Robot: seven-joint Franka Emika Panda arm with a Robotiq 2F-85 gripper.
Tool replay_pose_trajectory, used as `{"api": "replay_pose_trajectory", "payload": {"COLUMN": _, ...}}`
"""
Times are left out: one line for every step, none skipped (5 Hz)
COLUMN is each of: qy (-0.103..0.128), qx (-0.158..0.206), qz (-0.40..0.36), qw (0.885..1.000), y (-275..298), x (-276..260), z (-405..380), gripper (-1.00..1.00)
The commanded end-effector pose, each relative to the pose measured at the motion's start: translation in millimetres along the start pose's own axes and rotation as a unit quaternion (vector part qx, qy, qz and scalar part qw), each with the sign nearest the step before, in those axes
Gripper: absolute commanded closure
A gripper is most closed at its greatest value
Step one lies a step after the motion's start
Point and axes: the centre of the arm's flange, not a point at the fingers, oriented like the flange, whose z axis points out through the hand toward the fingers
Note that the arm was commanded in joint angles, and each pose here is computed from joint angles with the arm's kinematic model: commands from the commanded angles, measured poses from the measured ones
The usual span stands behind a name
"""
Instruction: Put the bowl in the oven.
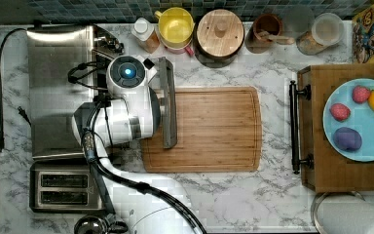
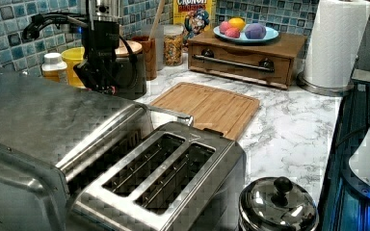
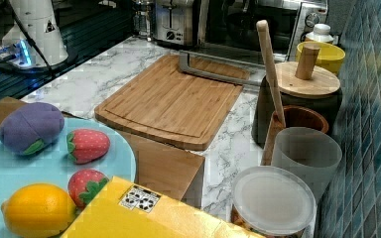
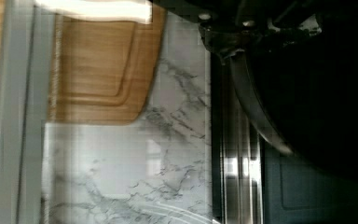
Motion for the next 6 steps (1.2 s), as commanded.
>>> {"api": "replay_pose_trajectory", "payload": {"qy": 0.048, "qx": 0.050, "qz": -0.029, "qw": 0.997, "y": -51, "x": 2, "z": -20, "gripper": 1.00}}
{"api": "replay_pose_trajectory", "payload": {"qy": 0.050, "qx": 0.048, "qz": 0.004, "qw": 0.998, "y": -51, "x": 5, "z": -6, "gripper": 1.00}}
{"api": "replay_pose_trajectory", "payload": {"qy": 0.048, "qx": 0.034, "qz": 0.021, "qw": 0.998, "y": -48, "x": 10, "z": 4, "gripper": 1.00}}
{"api": "replay_pose_trajectory", "payload": {"qy": 0.042, "qx": 0.027, "qz": 0.023, "qw": 0.998, "y": -48, "x": 10, "z": 9, "gripper": 1.00}}
{"api": "replay_pose_trajectory", "payload": {"qy": 0.030, "qx": 0.042, "qz": 0.021, "qw": 0.998, "y": -54, "x": 4, "z": 15, "gripper": 1.00}}
{"api": "replay_pose_trajectory", "payload": {"qy": 0.000, "qx": 0.065, "qz": 0.018, "qw": 0.998, "y": -60, "x": 3, "z": 18, "gripper": 0.00}}
